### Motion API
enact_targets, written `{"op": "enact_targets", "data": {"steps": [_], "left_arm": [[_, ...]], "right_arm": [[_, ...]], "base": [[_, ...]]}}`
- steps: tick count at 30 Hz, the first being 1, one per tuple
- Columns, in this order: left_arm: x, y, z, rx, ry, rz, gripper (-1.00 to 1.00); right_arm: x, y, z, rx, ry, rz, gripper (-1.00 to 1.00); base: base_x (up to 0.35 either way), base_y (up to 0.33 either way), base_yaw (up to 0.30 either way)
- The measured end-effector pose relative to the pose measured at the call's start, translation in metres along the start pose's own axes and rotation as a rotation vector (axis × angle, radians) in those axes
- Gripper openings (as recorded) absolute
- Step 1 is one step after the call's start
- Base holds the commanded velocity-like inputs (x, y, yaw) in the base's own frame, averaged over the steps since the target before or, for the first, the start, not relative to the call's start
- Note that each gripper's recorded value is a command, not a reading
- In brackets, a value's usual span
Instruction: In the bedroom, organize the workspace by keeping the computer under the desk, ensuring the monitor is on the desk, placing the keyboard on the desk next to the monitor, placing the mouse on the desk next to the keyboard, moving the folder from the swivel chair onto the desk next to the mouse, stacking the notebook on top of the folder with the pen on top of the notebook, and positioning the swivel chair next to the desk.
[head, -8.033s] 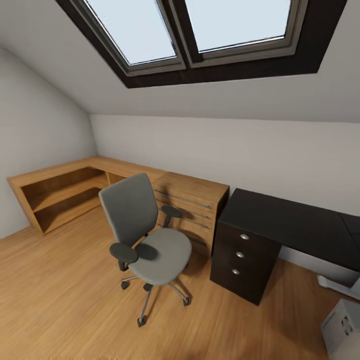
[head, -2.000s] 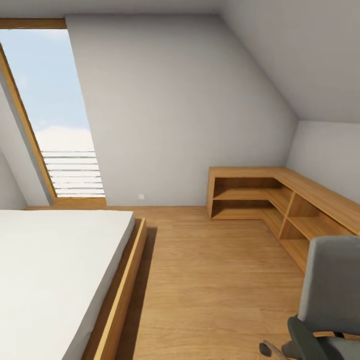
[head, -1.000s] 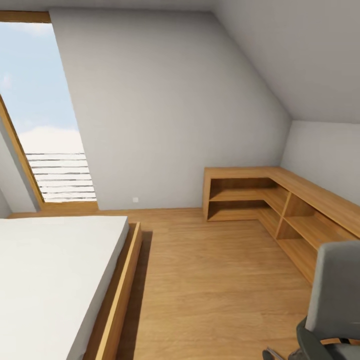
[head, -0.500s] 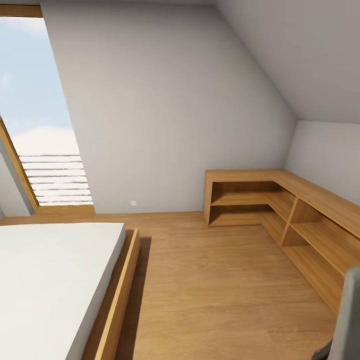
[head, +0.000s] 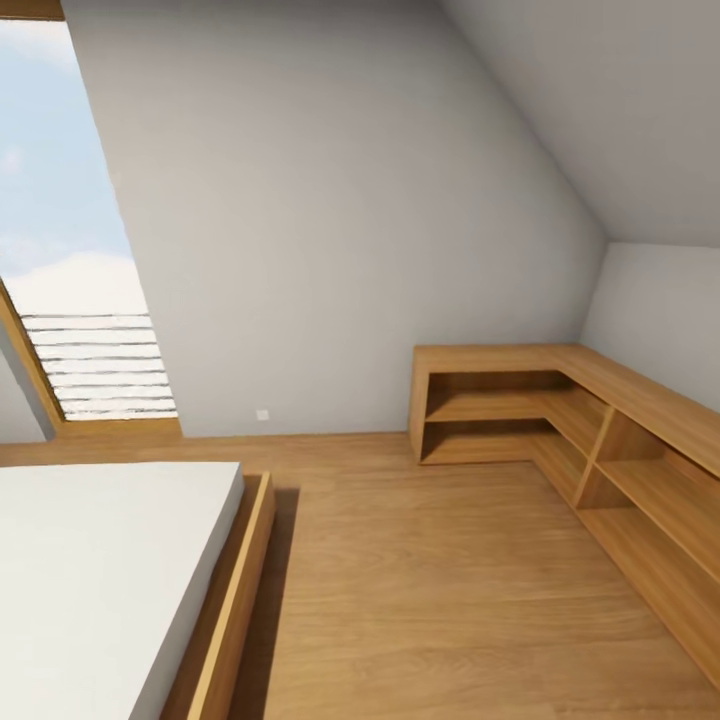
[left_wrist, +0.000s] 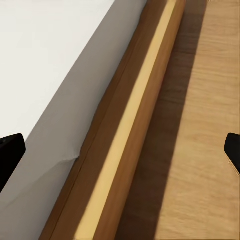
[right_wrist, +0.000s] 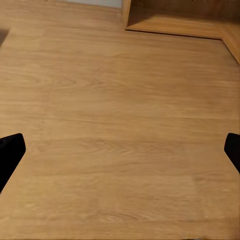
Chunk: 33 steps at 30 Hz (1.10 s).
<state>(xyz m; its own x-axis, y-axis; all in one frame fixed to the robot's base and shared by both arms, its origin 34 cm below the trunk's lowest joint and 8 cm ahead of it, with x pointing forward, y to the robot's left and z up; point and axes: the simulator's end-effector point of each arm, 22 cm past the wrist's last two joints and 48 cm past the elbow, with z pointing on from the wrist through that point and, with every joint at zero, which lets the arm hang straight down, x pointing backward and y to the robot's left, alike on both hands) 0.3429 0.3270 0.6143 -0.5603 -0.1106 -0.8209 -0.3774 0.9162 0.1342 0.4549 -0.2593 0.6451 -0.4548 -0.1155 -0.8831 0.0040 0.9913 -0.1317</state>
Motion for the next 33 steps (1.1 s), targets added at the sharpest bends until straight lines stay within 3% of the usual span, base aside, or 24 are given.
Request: {"op": "enact_targets", "data": {"steps": [33], "left_arm": [[0.0000,0.0000,0.0000,0.000,0.000,-0.001,1.00]], "right_arm": [[0.0004,0.0000,-0.0002,0.004,0.002,0.003,1.00]], "base": [[0.324,0.000,0.000]]}}
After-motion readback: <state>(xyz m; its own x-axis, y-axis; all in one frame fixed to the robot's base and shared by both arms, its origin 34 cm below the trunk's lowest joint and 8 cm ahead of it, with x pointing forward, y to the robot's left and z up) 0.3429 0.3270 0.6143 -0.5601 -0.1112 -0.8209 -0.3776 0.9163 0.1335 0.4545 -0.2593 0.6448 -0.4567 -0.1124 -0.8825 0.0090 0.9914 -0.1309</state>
